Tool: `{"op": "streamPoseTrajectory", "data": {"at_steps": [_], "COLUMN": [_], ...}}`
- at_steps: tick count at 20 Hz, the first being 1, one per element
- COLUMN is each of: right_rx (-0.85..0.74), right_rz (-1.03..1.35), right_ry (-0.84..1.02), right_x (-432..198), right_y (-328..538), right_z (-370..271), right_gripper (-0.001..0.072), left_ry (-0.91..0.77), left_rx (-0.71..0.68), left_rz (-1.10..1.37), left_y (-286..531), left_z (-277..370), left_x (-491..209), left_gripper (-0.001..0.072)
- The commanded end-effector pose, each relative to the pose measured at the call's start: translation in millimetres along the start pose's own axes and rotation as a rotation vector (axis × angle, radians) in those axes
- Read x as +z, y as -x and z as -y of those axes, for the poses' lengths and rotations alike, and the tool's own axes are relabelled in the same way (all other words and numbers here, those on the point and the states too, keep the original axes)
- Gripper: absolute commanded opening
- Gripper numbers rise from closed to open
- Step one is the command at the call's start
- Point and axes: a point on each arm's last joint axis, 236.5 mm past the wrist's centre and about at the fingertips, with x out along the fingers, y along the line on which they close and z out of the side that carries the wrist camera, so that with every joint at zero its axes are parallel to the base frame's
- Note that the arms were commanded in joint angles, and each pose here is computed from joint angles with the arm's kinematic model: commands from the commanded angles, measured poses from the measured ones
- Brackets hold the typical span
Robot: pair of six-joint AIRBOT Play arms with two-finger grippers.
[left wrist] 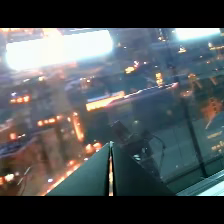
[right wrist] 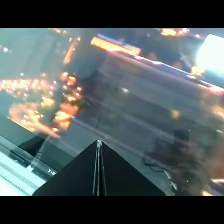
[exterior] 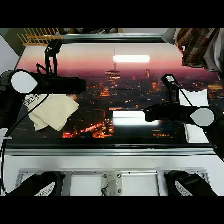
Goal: Fold the clothes and pants, and hang the long-sleeved shirts on hangers.
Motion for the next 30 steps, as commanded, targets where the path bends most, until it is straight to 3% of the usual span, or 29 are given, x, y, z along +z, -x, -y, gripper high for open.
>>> {"op": "streamPoseTrajectory", "data": {"at_steps": [1,14,15,16,17,20,23,26,30], "right_rx": [0.001,0.001,0.001,0.001,0.001,0.001,0.001,0.0,0.001], "right_rz": [-0.001,-0.001,-0.001,-0.001,-0.001,-0.001,-0.001,-0.001,-0.001], "right_ry": [0.0,0.0,0.0,0.0,0.0,0.0,0.0,0.0,0.0], "right_x": [-0.3,-0.2,-0.2,-0.2,-0.2,-0.2,-0.2,-0.2,-0.2], "right_y": [-0.3,-0.3,-0.3,-0.3,-0.3,-0.3,-0.3,-0.3,-0.3], "right_z": [-0.2,-0.2,-0.2,-0.2,-0.2,-0.2,-0.2,-0.1,-0.2], "right_gripper": [0.0011,0.0011,0.0011,0.0011,0.0011,0.0011,0.0011,0.0011,0.0011], "left_ry": [-0.001,-0.02,-0.057,-0.055,-0.014,0.143,0.36,0.54,0.66], "left_rx": [0.0,0.005,0.039,0.093,0.173,0.423,0.558,0.624,0.639], "left_rz": [0.0,0.015,0.047,0.071,0.084,0.091,0.044,-0.032,-0.137], "left_y": [0.2,0.1,2.1,6.1,13.2,47.6,68.9,67.9,36.6], "left_z": [0.2,-1.2,-12.1,-30.7,-61.5,-171.8,-270.9,-343.9,-399.0], "left_x": [-0.1,3.4,12.1,19.0,23.6,21.8,-6.8,-47.3,-92.7], "left_gripper": [0.0007,0.0008,0.0194,0.0609,0.072,0.072,0.072,0.072,0.072]}}
